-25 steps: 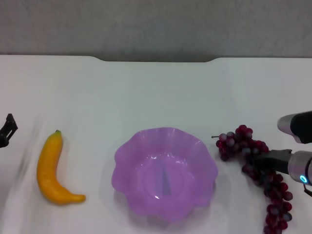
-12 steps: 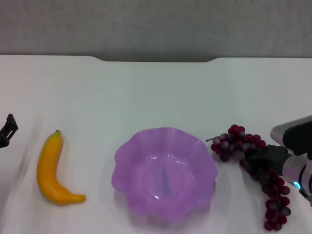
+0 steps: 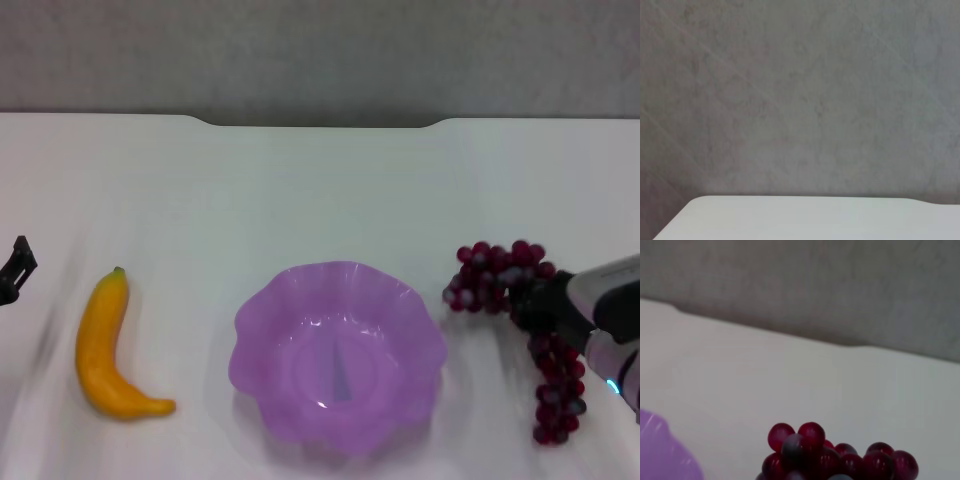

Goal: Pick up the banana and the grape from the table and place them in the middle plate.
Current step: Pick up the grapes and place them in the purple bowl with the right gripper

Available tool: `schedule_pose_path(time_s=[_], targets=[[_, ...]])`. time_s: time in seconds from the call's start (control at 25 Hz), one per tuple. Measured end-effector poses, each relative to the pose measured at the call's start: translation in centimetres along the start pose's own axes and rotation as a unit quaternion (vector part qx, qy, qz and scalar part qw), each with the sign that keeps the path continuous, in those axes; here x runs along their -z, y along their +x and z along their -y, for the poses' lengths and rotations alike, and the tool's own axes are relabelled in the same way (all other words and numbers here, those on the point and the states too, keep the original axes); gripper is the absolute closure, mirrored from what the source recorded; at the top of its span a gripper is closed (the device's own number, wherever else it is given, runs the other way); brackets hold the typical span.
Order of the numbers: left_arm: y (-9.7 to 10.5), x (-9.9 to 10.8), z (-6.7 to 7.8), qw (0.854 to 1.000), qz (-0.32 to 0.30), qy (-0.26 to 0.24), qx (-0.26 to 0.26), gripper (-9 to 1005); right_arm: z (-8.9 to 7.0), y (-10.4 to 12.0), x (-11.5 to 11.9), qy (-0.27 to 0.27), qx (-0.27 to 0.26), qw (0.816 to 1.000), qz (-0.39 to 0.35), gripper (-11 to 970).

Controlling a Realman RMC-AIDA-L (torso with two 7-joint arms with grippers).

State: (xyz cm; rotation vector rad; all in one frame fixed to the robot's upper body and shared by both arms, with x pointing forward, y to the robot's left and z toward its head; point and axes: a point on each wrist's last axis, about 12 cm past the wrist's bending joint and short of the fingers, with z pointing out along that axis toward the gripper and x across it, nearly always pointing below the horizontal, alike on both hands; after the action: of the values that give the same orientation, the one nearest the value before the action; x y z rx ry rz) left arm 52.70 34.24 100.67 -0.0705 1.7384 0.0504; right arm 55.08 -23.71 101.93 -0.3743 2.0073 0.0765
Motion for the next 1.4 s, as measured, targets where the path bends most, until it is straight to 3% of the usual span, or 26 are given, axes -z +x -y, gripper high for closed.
schedule_pose_path(time_s=[0.36, 0.6, 0.92, 1.4], targets=[[0.1, 0.1, -0.1, 1.0, -0.002, -0.001, -0.001, 139, 0.0, -0.4, 3.3, 0.058, 0.03, 0.983, 0.172, 691], [0.2, 0.1, -0.1, 1.0, -0.003, -0.001, -0.001, 140, -1.6, -2.7, 3.9, 0.035, 0.051, 0.97, 0.235, 696], [0.3, 0.1, 0.1, 1.0, -0.007, 0.002, -0.002, 142, -4.6, -7.4, 3.2, -0.039, 0.038, 0.973, 0.225, 702], [0.1, -0.5, 0.7, 1.0, -0.012, 0.01, -0.003, 144, -9.2, -8.8, 3.0, -0.127, 0.08, 0.965, 0.214, 708]])
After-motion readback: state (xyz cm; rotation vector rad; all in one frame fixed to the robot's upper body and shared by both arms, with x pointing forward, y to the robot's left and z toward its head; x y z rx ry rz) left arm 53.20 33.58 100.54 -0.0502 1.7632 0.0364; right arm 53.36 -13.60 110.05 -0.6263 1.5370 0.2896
